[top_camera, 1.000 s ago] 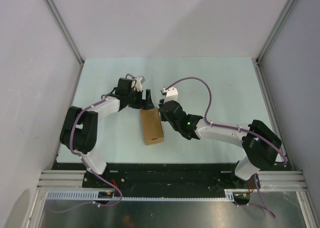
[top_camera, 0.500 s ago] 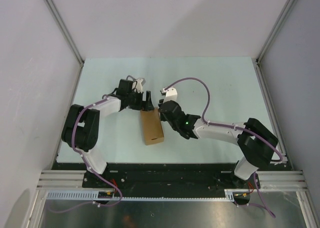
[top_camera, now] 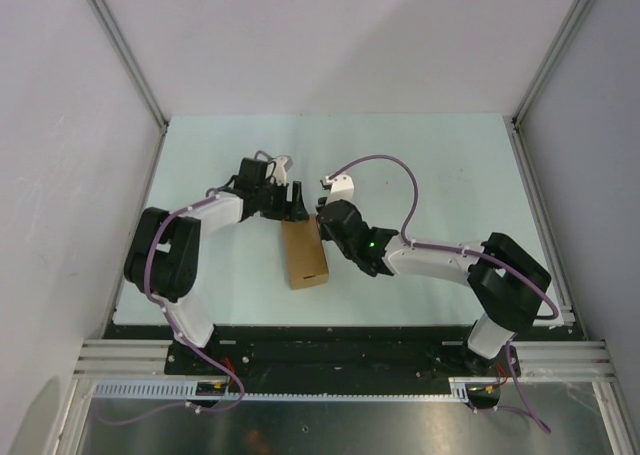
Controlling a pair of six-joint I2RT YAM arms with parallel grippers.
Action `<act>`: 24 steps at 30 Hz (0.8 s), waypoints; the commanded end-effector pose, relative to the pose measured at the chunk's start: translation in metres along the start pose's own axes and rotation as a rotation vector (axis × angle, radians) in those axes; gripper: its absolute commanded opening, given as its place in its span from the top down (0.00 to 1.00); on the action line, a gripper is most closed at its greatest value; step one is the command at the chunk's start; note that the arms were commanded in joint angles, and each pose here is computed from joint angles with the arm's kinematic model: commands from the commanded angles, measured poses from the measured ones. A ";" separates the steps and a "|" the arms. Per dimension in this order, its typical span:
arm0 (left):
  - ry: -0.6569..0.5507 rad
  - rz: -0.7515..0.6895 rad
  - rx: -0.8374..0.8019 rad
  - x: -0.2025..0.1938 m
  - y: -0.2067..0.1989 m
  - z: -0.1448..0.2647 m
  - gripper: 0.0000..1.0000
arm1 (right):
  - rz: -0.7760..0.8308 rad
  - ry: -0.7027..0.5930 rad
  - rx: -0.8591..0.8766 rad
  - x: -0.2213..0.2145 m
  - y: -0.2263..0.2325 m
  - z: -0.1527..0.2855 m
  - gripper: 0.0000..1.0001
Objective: Unpack the express box
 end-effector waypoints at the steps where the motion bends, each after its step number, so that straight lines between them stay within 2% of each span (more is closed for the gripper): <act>1: 0.059 -0.007 0.037 -0.010 0.004 -0.007 0.20 | -0.026 -0.050 -0.002 0.009 0.003 -0.006 1.00; 11: 0.063 -0.006 0.063 -0.010 0.006 -0.007 0.22 | -0.030 -0.055 -0.034 0.011 0.000 -0.003 1.00; 24: 0.077 -0.007 0.074 -0.013 0.008 -0.008 0.34 | -0.013 -0.069 -0.023 0.014 0.004 0.000 1.00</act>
Point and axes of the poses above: each gripper's point midway between its finger pads, its own z axis back along the fingers, its own y axis along the line the jaws close on, x = y × z, the point moved 8 cm from there along z, back along the fingers, and after that the axes turned 6 degrees about z, right-handed, at the moved point
